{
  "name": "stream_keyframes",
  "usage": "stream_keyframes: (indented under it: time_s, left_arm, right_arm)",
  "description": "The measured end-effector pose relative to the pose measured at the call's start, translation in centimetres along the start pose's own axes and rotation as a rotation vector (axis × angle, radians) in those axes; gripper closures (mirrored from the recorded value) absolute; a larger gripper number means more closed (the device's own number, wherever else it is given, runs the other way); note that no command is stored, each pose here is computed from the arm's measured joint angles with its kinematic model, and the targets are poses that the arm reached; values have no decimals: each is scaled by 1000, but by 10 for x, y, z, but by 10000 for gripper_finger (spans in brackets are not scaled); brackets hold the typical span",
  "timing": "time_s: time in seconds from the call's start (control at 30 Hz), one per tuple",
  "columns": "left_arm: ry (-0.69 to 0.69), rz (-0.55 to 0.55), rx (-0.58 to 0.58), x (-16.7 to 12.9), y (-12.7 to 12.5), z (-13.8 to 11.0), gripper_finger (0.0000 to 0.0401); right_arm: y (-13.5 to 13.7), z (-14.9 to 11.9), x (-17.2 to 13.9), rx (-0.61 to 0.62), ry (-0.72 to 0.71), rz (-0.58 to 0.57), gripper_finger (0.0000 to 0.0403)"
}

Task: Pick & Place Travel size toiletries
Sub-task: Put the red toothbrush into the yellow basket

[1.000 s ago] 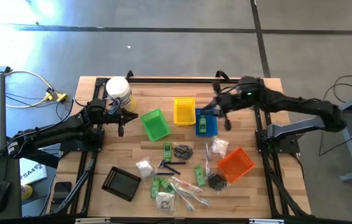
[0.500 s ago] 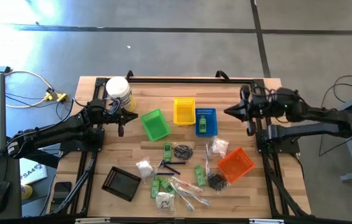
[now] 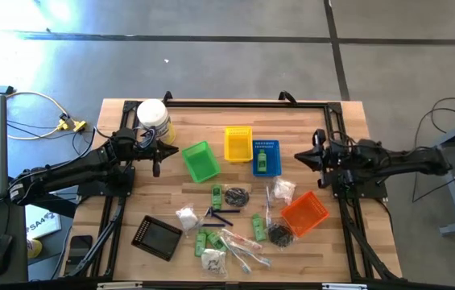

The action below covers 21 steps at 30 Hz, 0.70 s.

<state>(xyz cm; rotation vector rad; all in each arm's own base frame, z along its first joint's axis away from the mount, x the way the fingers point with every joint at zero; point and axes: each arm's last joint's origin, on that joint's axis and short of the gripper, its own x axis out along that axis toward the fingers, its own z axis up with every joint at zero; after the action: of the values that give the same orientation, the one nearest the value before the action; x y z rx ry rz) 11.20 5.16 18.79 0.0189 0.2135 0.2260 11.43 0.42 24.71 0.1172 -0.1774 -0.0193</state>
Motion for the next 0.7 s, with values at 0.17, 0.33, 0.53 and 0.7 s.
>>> stream_keyframes:
  time_s: [0.17, 0.33, 0.53, 0.7]
  left_arm:
    - [-1, 1, 0, 0, 0, 0, 371]
    - [-1, 0, -6, 0, 0, 0, 371]
    - [-1, 1, -16, 0, 0, 0, 371]
    - [-1, 1, -17, 0, 0, 0, 371]
  right_arm:
    - [-1, -16, -8, 0, 3, 41, 400]
    - [-4, -36, -12, 3, 20, 11, 400]
    - [-9, -60, -16, 21, 8, -56, 400]
    - [-9, -62, -16, 6, 22, -53, 400]
